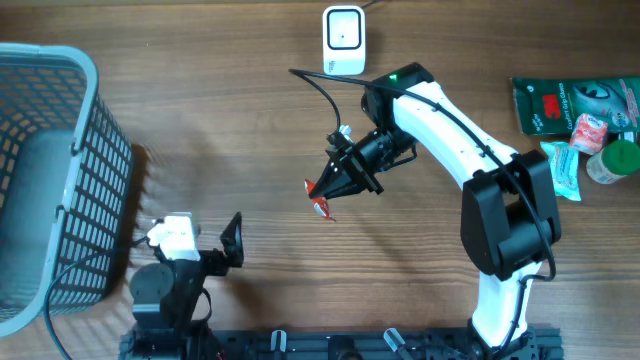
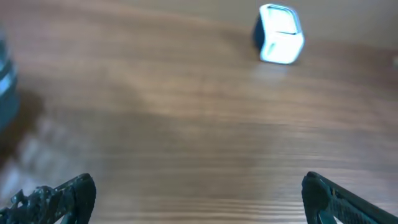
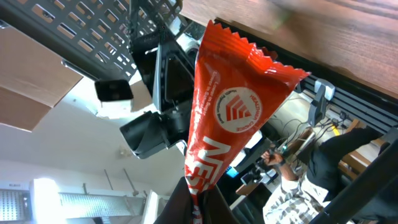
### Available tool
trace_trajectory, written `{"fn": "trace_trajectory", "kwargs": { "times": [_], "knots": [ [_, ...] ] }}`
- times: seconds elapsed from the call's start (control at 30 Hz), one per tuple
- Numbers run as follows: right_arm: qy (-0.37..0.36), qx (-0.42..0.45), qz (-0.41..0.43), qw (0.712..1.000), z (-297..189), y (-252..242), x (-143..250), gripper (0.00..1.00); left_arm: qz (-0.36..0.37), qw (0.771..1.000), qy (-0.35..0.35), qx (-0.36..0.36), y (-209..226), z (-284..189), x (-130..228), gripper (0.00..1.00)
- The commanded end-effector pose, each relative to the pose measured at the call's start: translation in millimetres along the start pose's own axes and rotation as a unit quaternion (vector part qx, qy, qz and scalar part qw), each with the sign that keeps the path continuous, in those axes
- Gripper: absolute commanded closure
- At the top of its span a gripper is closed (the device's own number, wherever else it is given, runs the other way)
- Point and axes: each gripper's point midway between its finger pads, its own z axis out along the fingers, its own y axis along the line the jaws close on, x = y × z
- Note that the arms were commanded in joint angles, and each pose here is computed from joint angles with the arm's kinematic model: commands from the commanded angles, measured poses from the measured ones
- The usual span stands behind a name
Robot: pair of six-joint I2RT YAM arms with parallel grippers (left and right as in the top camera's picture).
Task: Scan the item barcode
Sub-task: 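Hold the Nescafe stick under the white scanner with the right gripper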
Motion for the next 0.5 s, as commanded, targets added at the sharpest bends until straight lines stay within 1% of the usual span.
{"fn": "trace_trajectory", "kwargs": {
  "times": [0.0, 0.03, 0.07, 0.1, 0.17, 0.27, 0.33, 0.47],
  "knots": [
    [-0.002, 0.002, -0.019, 1.000, -0.7, 2.7, 0.4, 0.96, 0.121, 0.991, -0.045, 0.045, -17.7, -1.4, -18.8, 0.00],
    [-0.002, 0.002, -0.019, 1.000, -0.7, 2.6, 0.4, 0.96, 0.142, 0.987, -0.066, 0.047, -20.1, -2.6, -28.4, 0.00],
    [-0.002, 0.002, -0.019, 1.000, -0.7, 2.7, 0.4, 0.96, 0.143, 0.986, -0.071, 0.047, -20.6, -2.9, -30.8, 0.00],
    [-0.002, 0.002, -0.019, 1.000, -0.7, 2.6, 0.4, 0.96, 0.149, 0.985, -0.070, 0.057, -23.7, -2.9, -29.2, 0.00],
    [-0.002, 0.002, -0.019, 1.000, -0.6, 2.6, 0.5, 0.96, 0.183, 0.977, -0.068, 0.091, -35.5, -4.1, -24.6, 0.00],
    [-0.002, 0.002, -0.019, 1.000, -0.6, 2.7, 0.5, 0.96, 0.178, 0.978, -0.058, 0.093, -34.6, -1.7, -17.8, 0.00],
    [-0.001, -0.005, -0.019, 1.000, -0.6, 5.1, 1.2, 0.96, 0.161, 0.981, -0.048, 0.094, -32.2, 4.0, -8.1, 0.00],
    [0.001, -0.013, -0.021, 1.000, -0.8, 8.3, 2.4, 0.96, 0.158, 0.982, -0.048, 0.094, -32.2, 4.2, -8.6, 0.00]
  ]
}}
